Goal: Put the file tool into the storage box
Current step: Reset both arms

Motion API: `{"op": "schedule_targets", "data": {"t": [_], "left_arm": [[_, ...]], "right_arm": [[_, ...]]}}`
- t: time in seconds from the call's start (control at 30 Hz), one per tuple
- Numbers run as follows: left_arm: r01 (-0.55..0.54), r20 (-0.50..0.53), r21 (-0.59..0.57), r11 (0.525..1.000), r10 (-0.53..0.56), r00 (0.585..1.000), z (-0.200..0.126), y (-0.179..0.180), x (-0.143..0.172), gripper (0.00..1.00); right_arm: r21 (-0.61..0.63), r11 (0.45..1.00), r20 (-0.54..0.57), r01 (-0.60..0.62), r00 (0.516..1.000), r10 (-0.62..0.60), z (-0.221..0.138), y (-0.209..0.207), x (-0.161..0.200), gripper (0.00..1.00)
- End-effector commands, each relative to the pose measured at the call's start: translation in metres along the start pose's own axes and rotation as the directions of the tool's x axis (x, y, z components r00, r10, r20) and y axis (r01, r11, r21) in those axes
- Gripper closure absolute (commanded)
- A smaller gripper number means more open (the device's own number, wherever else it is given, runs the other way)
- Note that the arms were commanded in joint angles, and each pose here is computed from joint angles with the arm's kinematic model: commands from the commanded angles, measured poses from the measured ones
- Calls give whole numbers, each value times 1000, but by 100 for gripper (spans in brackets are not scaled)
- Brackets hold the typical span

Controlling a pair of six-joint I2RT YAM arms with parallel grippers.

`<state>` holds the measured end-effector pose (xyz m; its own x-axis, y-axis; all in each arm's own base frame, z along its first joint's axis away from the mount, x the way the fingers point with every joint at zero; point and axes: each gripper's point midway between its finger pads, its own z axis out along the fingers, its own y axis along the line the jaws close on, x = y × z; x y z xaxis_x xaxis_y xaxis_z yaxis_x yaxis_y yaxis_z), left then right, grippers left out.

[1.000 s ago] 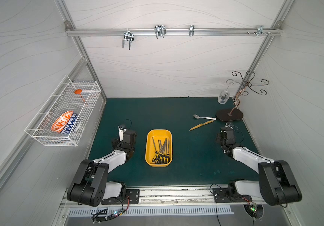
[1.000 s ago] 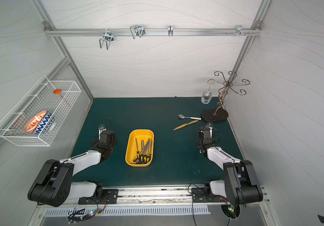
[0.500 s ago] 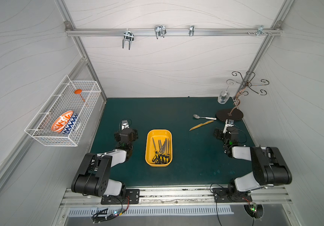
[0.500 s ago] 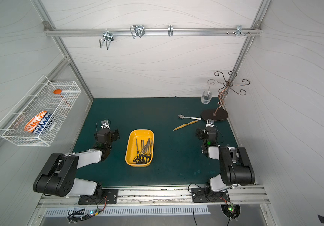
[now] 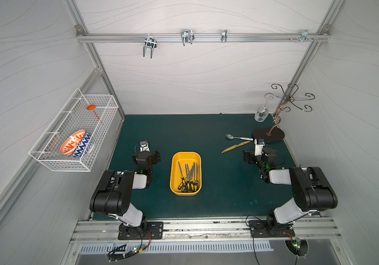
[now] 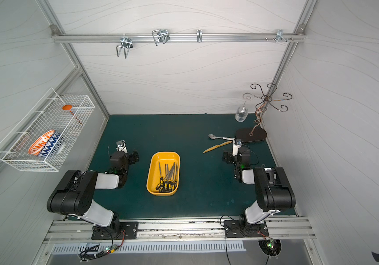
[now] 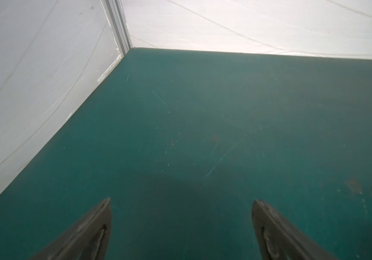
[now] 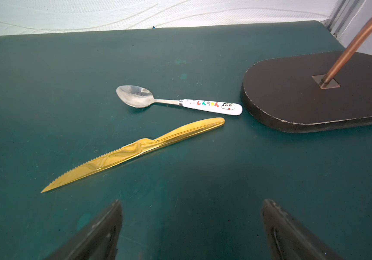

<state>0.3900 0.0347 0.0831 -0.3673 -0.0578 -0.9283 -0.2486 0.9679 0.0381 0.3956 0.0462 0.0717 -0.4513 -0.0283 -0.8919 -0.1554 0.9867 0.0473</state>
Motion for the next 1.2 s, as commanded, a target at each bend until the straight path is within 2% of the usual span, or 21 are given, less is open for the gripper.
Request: {"op": "schedule_targets", "data": {"t": [0.0, 1.17], "left_arm": [[21, 27, 26, 999, -21, 999, 2, -4, -12, 0], [19, 16, 33, 999, -20, 1000, 4, -5, -11, 0]], "right_arm": [[-14, 1000, 29, 11, 1000, -11, 3, 1, -11, 1], [-16, 1000, 35, 14, 999, -13, 1, 1, -11, 1]]}}
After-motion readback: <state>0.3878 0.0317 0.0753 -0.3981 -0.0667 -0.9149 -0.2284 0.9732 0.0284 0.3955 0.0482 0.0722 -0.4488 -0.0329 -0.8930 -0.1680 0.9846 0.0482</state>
